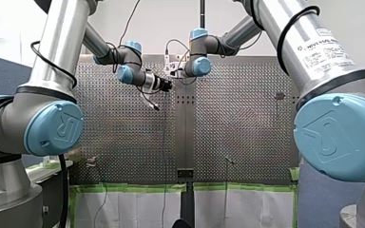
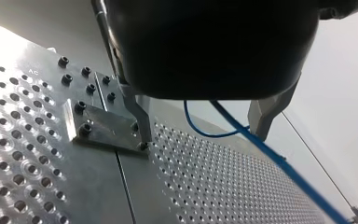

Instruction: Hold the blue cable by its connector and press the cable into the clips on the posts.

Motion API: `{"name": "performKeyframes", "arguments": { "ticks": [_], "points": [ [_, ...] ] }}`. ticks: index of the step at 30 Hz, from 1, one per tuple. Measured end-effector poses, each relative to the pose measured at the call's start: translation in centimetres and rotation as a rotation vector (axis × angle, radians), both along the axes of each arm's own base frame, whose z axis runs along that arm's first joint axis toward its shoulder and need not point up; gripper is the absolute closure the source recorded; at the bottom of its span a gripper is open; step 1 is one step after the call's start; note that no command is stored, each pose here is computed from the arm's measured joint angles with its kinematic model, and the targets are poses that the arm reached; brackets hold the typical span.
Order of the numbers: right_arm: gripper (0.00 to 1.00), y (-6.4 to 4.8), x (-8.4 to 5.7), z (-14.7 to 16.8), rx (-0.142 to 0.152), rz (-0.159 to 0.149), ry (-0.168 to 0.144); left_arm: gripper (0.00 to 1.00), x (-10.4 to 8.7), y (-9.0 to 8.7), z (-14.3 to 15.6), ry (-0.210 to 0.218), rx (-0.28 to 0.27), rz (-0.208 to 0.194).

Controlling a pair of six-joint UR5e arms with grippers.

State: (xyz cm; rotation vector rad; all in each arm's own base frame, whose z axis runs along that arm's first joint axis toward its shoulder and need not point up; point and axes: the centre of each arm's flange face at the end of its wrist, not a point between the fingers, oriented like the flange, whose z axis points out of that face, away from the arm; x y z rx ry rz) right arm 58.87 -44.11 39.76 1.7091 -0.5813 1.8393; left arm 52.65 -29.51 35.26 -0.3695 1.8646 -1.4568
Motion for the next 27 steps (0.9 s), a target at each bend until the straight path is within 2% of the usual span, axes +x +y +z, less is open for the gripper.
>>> {"name": "performKeyframes", "arguments": {
  "ticks": [1,2,3,4,5,9,11,12,13,14,15,17,19,27],
  "points": [
    [1.0,0.0,0.0,0.0,0.0,0.0,0.0,0.05,0.1,0.0,-0.1,-0.006,-0.003,0.001],
    [1.0,0.0,0.0,0.0,0.0,0.0,0.0,0.2,0.1,0.0,-0.1,-0.011,-0.003,0.003],
    [1.0,0.0,0.0,0.0,0.0,0.0,0.0,0.2,0.1,0.1,-0.2,-0.016,-0.003,0.005],
    [1.0,0.0,0.0,0.0,0.0,0.0,0.0,0.44,0.2,0.2,-0.4,-0.021,0.0,0.01],
    [1.0,0.0,0.0,0.0,0.0,0.0,0.0,0.57,0.2,0.3,-0.6,-0.023,0.004,0.014],
    [1.0,0.0,0.0,0.0,0.0,0.0,0.0,0.57,0.2,0.8,-1.3,-0.038,0.027,0.039],
    [1.0,0.0,0.0,0.0,0.0,0.0,0.0,0.64,0.2,1.0,-1.6,-0.046,0.042,0.047],
    [1.0,0.0,0.0,0.0,0.001,0.0,0.0,0.64,0.2,1.1,-1.7,-0.052,0.049,0.048],
    [1.0,0.0,0.0,0.0,0.001,0.0,0.001,0.69,0.1,1.0,-1.8,-0.06,0.057,0.049],
    [1.0,0.0,0.0,0.0,0.001,0.0,0.001,0.78,0.1,1.0,-1.8,-0.067,0.063,0.048],
    [1.0,0.0,0.0,0.0,0.0,0.0,0.0,0.78,0.1,1.0,-1.8,-0.073,0.069,0.048],
    [1.0,0.0,0.0,0.0,0.0,0.0,0.0,0.96,0.1,1.0,-1.8,-0.082,0.077,0.053],
    [1.0,0.0,0.0,0.0,0.0,0.0,0.0,1.0,0.1,1.0,-1.9,-0.08,0.081,0.065],
    [1.0,0.0,0.0,-0.1,0.001,0.0,0.001,1.0,0.4,1.3,-2.0,-0.091,0.115,0.122]
  ]
}}
